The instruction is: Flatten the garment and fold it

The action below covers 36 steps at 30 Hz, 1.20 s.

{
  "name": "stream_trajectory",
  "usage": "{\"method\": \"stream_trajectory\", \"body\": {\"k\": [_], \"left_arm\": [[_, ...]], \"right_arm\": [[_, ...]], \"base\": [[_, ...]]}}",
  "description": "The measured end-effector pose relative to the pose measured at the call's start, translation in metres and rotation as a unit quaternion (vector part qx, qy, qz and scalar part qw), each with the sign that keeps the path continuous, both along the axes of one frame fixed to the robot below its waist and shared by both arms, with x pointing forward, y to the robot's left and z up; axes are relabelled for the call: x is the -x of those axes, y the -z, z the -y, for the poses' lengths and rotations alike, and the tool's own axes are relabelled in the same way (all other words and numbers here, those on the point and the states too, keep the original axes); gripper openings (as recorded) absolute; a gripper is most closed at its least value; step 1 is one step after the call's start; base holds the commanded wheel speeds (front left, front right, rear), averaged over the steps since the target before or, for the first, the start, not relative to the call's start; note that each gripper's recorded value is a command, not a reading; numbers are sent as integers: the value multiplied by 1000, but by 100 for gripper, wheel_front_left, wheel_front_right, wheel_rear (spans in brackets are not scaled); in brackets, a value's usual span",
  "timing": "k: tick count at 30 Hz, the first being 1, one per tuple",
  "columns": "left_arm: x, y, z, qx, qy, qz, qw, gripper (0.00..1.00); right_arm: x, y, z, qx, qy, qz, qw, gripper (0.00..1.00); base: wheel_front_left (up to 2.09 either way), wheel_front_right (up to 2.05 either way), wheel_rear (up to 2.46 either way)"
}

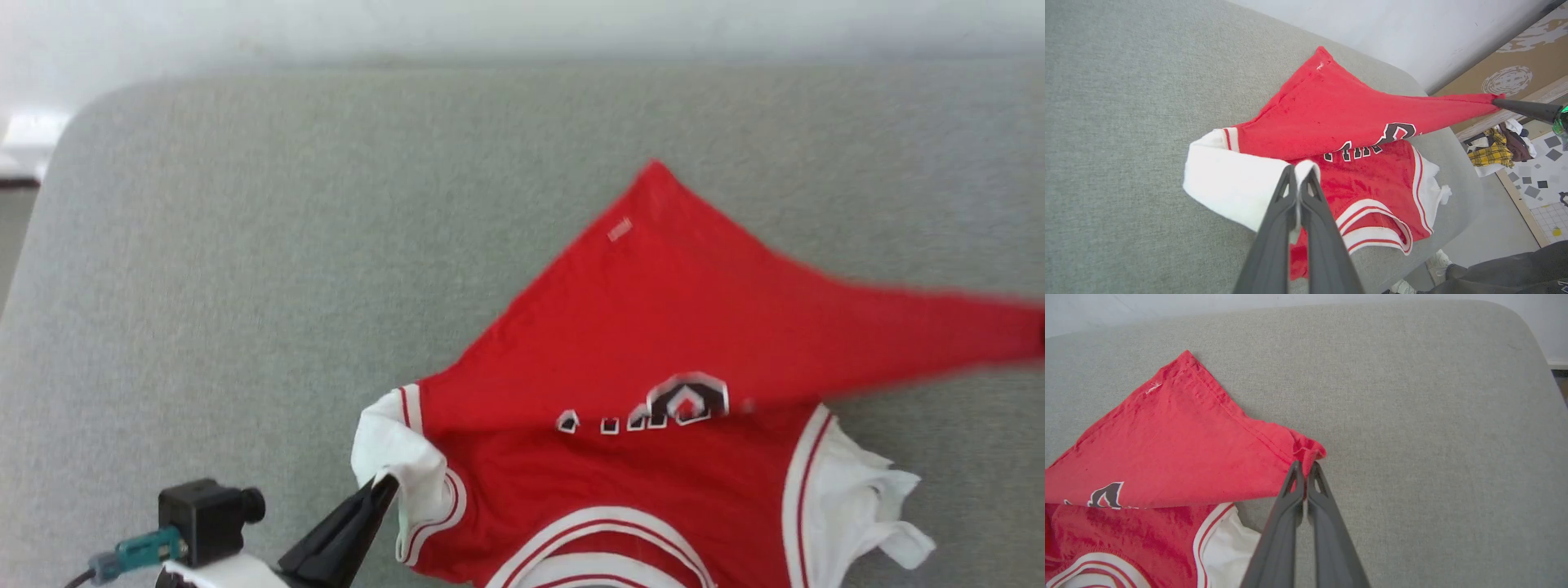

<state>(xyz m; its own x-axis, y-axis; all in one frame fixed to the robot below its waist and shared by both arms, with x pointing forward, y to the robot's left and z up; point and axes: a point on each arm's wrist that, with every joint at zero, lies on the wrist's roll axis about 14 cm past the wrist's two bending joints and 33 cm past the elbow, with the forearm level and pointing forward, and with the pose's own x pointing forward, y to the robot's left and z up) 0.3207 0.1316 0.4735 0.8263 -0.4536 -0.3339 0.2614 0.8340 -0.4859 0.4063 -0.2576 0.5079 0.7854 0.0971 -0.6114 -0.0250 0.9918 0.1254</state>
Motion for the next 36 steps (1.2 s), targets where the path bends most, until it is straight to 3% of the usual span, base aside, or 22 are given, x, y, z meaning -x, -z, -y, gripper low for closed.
{"method": "stream_trajectory", "body": {"k": [6, 11, 16, 21, 29, 30, 31, 32, 36], "left_arm": [[10, -14, 5, 4, 12, 15, 1000, 0], [12, -19, 6, 1, 16, 20, 1000, 0], [12, -20, 7, 2, 15, 18, 1000, 0], [12, -17, 8, 1, 19, 10, 1000, 0], [7, -20, 12, 0, 27, 14, 1000, 0], [7, -21, 12, 1, 27, 15, 1000, 0], [6, -21, 13, 1, 27, 16, 999, 0], [5, -21, 13, 2, 27, 17, 999, 0], [5, -20, 14, 9, 23, 16, 1000, 0]], "right_arm": [[80, 20, 18, -16, 57, -51, 997, 0], [121, 43, 11, -8, 63, -97, 993, 0], [124, 81, -5, 36, 24, -114, 993, 0], [124, 126, -19, 32, 9, -133, 990, 0], [114, 153, -21, 27, 10, -126, 992, 0], [113, 154, -20, 26, 10, -124, 992, 8], [112, 153, -20, 26, 9, -123, 992, 51], [109, 151, -19, 23, 11, -118, 993, 100], [94, 128, -13, 11, 12, -102, 995, 100]], "base": [[0, 0, 0], [0, 0, 0], [0, 0, 0], [0, 0, 0], [0, 0, 0], [0, 0, 0], [0, 0, 0], [0, 0, 0], [0, 0, 0]]}}
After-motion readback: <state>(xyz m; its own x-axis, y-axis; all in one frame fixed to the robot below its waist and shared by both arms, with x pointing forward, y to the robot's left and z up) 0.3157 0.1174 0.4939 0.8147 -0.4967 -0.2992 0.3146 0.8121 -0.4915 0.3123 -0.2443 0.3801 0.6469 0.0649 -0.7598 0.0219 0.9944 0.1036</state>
